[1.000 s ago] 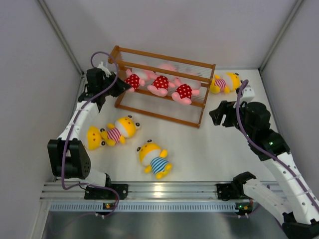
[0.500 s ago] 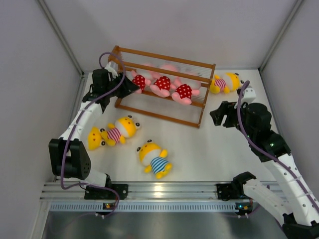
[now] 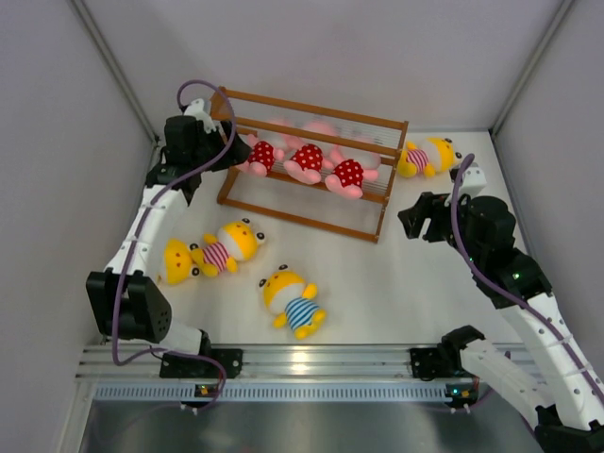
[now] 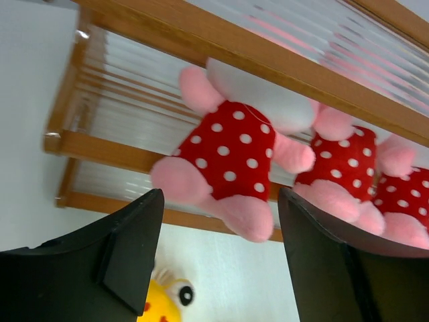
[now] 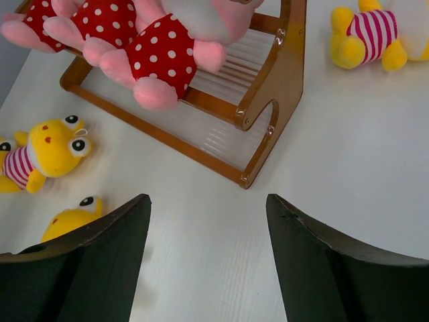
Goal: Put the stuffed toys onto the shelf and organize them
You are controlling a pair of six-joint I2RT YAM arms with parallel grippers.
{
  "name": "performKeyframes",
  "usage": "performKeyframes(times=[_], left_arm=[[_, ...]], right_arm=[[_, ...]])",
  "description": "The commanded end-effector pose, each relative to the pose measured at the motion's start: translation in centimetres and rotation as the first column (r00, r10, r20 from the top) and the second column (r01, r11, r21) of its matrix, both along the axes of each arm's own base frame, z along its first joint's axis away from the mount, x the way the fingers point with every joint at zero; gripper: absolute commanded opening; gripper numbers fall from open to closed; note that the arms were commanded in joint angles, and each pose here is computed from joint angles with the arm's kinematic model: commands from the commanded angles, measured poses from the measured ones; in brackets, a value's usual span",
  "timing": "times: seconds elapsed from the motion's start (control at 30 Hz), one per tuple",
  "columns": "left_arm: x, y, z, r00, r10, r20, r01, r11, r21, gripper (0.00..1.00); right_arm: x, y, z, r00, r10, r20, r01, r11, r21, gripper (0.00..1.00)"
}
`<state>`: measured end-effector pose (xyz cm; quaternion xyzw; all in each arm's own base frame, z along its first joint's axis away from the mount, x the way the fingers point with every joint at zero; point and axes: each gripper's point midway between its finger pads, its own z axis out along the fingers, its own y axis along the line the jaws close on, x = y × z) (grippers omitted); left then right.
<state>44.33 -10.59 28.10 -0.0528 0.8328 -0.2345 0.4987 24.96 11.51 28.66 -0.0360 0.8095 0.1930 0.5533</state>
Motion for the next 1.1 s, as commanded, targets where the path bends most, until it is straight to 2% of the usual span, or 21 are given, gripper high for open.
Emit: performKeyframes(times=[0.0, 0.3, 0.4, 0.53, 0.67, 0.7, 0.77, 0.8, 0.83, 0.87, 0.93, 1.07], left_arm=[[0.3, 3.3, 1.6, 0.992, 0.098, 0.073, -0.109, 0.981, 0.162, 0.75], [2.2, 3.4, -1.5, 0.998, 0.066, 0.016, -0.068, 0.975, 0.211, 0.76], [2.7, 2.1, -2.3, 1.000, 0.002, -0.010, 0.000, 0.985, 0.173, 0.74], [3.2, 1.5, -3.4, 0.999, -0.010, -0.036, 0.015, 0.990, 0.139, 0.71], [3.9, 1.9, -4.3, 0.999, 0.006, -0.049, 0.002, 0.988, 0.153, 0.62], [4.0, 1.8, -4.2, 0.999, 0.006, -0.046, 0.001, 0.988, 0.152, 0.51], [4.0, 1.7, -3.7, 0.999, 0.002, -0.038, 0.004, 0.990, 0.140, 0.36], [4.0, 1.6, -3.5, 0.999, 0.000, -0.034, 0.005, 0.991, 0.136, 0.13], [3.9, 1.5, -3.3, 0.999, -0.003, -0.033, 0.008, 0.992, 0.129, 0.04], [3.8, 1.5, -2.9, 1.000, -0.003, -0.026, 0.007, 0.992, 0.124, 0.00], [3.6, 1.6, -2.7, 1.000, 0.004, -0.020, -0.001, 0.992, 0.127, 0.00], [3.9, 4.3, -1.5, 0.988, 0.150, 0.033, -0.154, 0.973, 0.171, 0.00]], right_arm=[[0.0, 0.3, 0.9, 0.999, 0.013, 0.038, -0.013, 1.000, 0.004, 0.70], [0.2, 0.4, 1.0, 0.999, 0.018, 0.039, -0.018, 1.000, 0.000, 0.70], [0.1, 0.4, 0.9, 0.999, 0.019, 0.039, -0.019, 1.000, -0.003, 0.70], [0.0, 0.2, 0.8, 0.999, 0.017, 0.038, -0.016, 1.000, -0.013, 0.70], [-0.1, 0.0, 0.9, 0.999, 0.010, 0.044, -0.010, 1.000, -0.021, 0.70], [-0.1, -0.1, 1.0, 0.999, 0.010, 0.046, -0.009, 1.000, -0.025, 0.70], [-0.1, -0.1, 0.9, 0.999, 0.010, 0.044, -0.009, 1.000, -0.030, 0.70], [-0.1, -0.2, 1.0, 0.999, 0.008, 0.045, -0.007, 1.000, -0.028, 0.70], [-0.1, -0.1, 1.0, 0.999, 0.010, 0.045, -0.008, 1.000, -0.028, 0.70], [-0.1, -0.1, 0.9, 0.999, 0.010, 0.042, -0.008, 1.000, -0.029, 0.70], [-0.1, -0.1, 1.0, 0.999, 0.008, 0.047, -0.007, 1.000, -0.028, 0.70], [0.0, -0.1, 0.9, 0.999, 0.010, 0.045, -0.008, 1.000, -0.028, 0.70]])
